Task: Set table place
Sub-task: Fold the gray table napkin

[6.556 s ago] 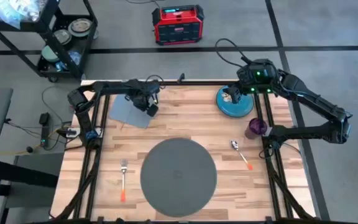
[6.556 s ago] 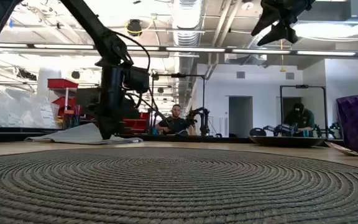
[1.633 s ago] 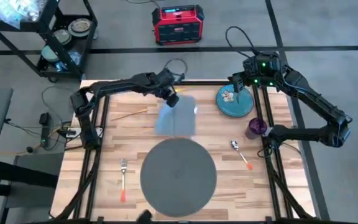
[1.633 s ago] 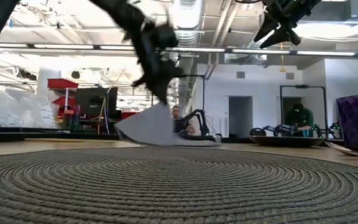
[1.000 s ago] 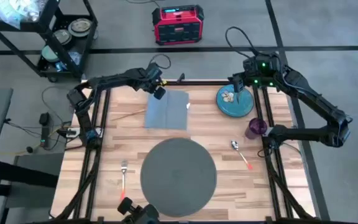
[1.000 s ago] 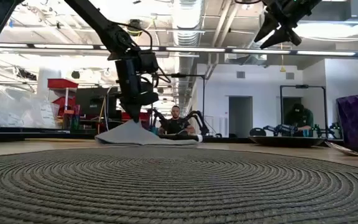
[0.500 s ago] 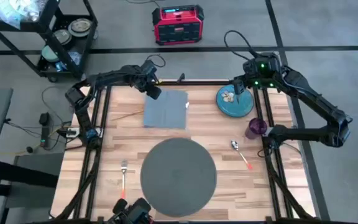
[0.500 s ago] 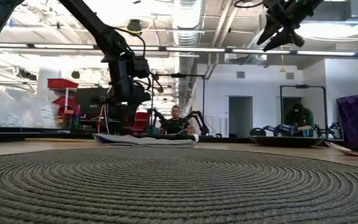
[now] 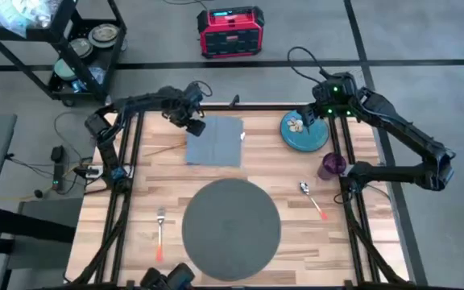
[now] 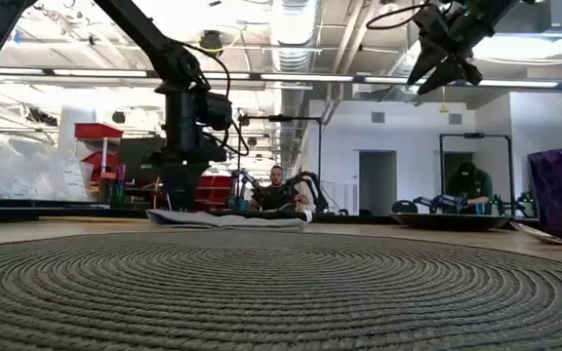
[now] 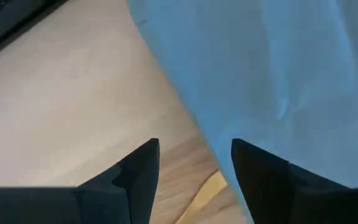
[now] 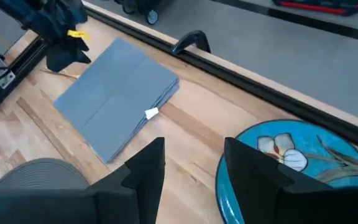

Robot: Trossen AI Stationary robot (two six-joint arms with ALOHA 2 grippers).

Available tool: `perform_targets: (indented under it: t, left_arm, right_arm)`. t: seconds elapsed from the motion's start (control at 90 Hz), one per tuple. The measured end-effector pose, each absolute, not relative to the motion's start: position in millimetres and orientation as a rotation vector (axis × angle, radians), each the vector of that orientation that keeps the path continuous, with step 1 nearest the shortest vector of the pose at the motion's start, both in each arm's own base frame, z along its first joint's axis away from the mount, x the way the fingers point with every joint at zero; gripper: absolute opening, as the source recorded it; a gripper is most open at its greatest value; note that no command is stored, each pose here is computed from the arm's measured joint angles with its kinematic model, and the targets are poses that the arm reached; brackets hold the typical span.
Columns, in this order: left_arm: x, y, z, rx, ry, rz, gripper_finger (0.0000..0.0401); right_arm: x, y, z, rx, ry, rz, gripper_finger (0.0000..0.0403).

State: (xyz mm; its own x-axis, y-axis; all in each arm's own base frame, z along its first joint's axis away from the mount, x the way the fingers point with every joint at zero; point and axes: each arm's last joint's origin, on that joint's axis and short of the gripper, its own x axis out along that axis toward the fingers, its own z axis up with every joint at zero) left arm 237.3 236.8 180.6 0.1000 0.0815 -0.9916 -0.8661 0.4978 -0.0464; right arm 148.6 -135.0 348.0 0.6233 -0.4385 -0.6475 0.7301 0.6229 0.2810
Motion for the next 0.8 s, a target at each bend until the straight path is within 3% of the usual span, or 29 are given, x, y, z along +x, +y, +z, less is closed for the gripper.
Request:
perform_targets:
  t: [0.167,0.433,0.556,0.678,0.8]
  left_arm:
    - [225.4,238.5,159.2,-0.918,1.21,0.794,0.0182]
    - [223.5,238.7,148.9,-0.938,1.144,0.779,0.0171]
    - [228.4,240.8,149.1,-0.923,1.097,0.77,0.0119]
    - [232.0,240.9,150.0,-0.903,1.073,0.697,0.0023]
    - [233.9,237.9,157.3,-0.895,1.049,0.693,0.0003]
  right_arm:
    - [149.4,-135.6,349.1,0.563,0.552,-0.711,0.0155]
    - [149.6,-135.8,349.6,0.562,0.545,-0.712,0.0155]
    - [149.7,-135.9,349.9,0.561,0.542,-0.711,0.0155]
    - [149.8,-135.8,349.9,0.561,0.542,-0.711,0.0155]
    - [149.7,-135.9,349.9,0.561,0.542,-0.711,0.0155]
